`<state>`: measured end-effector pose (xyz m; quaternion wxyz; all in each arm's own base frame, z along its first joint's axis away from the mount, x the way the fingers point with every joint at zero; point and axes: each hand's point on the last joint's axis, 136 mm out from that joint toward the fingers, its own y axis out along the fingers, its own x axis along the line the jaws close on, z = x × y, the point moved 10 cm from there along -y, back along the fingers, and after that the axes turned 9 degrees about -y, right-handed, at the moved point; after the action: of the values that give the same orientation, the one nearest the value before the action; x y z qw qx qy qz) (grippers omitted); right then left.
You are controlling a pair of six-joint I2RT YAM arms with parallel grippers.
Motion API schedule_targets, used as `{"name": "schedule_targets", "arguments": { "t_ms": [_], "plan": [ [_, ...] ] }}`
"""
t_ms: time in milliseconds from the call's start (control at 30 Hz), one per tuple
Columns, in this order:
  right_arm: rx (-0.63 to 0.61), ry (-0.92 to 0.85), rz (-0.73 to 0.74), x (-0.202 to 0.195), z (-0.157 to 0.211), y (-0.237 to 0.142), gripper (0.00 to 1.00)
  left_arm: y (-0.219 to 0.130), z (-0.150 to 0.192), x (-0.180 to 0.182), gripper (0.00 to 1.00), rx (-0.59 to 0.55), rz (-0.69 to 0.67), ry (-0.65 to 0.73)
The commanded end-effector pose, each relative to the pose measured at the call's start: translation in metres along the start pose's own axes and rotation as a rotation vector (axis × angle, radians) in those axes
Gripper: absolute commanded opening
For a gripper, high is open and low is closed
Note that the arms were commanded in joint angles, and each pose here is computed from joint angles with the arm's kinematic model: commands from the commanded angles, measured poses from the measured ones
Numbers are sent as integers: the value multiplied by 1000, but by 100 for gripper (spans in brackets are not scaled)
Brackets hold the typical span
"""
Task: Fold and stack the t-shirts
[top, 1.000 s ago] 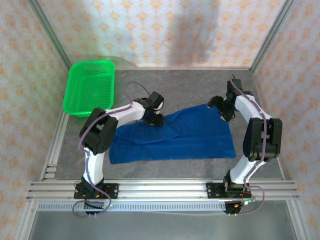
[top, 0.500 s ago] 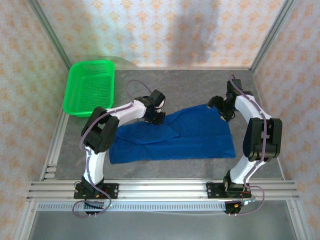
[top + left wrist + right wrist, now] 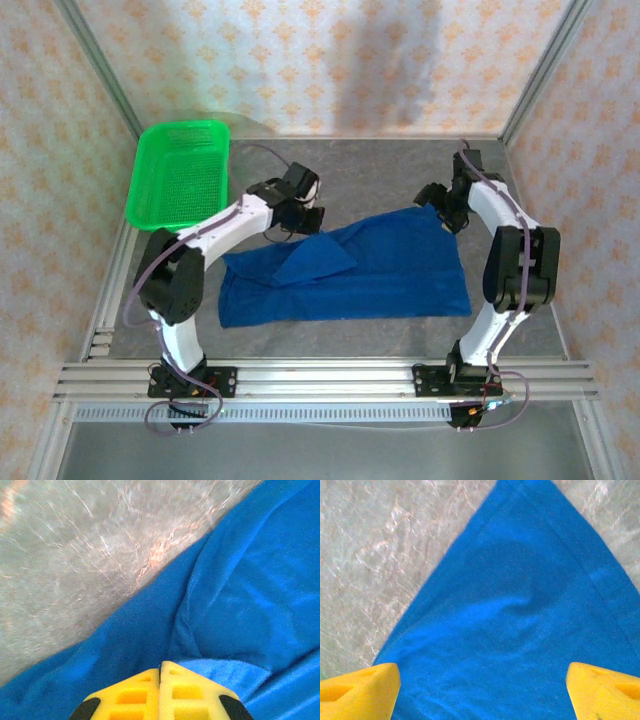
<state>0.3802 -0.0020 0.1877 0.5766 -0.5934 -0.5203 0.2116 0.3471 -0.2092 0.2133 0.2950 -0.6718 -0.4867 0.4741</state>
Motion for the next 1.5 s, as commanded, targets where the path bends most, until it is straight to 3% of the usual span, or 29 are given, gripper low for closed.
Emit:
{"name": "schedule_targets", "arguments": {
  "t_ms": [0,400,733,1133,1467],
  "plan": [
    [-26,35,31,0,-19,0,87,-31,-10,5,0,-46,-27,-26],
    [16,183,105,-19,-48,31,86,-91,-31,24,0,-177,-50,-47],
    [-37,137,128,-17,-78,48,84,-113,-54,44,0,-240,-110,-45],
    [-34,102,175,-18,-90,61,81,-113,-98,69,0,-299,-243,-41],
    [-41,37,217,-21,-95,71,74,-81,-136,89,0,-304,-357,-38]
  ]
}}
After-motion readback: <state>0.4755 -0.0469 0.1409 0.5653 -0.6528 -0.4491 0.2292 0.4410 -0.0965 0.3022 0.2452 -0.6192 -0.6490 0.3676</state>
